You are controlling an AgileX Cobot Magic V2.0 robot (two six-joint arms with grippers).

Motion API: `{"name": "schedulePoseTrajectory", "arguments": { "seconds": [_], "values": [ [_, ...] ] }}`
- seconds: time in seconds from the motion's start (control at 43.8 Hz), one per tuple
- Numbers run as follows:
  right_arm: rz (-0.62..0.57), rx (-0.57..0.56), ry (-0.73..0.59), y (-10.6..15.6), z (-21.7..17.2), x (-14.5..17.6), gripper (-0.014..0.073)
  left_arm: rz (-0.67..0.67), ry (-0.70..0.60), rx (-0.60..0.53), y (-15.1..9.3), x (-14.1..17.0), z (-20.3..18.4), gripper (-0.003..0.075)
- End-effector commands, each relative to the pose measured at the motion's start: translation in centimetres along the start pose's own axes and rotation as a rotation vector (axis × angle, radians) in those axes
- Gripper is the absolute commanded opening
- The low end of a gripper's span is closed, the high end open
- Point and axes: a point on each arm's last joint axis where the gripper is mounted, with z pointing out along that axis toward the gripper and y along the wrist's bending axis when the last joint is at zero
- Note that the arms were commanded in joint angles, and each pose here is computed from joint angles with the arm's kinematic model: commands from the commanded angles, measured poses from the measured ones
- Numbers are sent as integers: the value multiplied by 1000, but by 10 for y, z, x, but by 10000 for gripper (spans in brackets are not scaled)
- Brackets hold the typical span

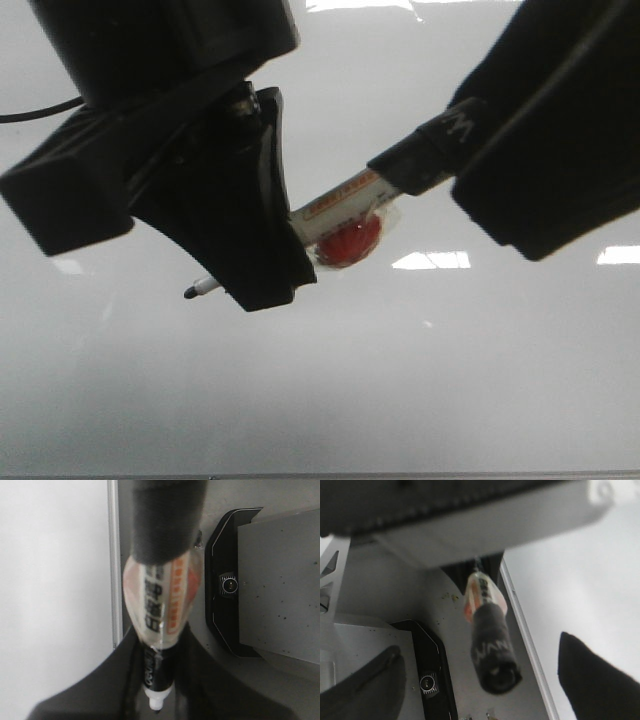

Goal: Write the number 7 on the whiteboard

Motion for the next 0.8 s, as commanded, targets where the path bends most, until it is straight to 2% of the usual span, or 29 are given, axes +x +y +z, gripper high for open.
{"name": "schedulePoseTrajectory", "arguments": {
  "seconds": [0.0, 0.365, 0.434, 0.571, 0.776],
  "values": [
    [-15, 16, -85, -4, -2, -20, 634, 8, -96, -58, 1, -12, -18, -20],
    [-8, -1, -63, -8, 10, -21, 612, 21, -107, -71, 2, -13, -18, -20],
    [-8, -1, -63, -8, 10, -21, 542, 21, -107, -71, 2, -13, -18, -20],
    [-8, -4, -62, -7, 10, -21, 332, 21, -107, -71, 2, -13, -18, -20],
    [-8, -2, -62, -8, 10, -21, 99, 16, -113, -65, 2, -13, -18, -12]
  ]
}}
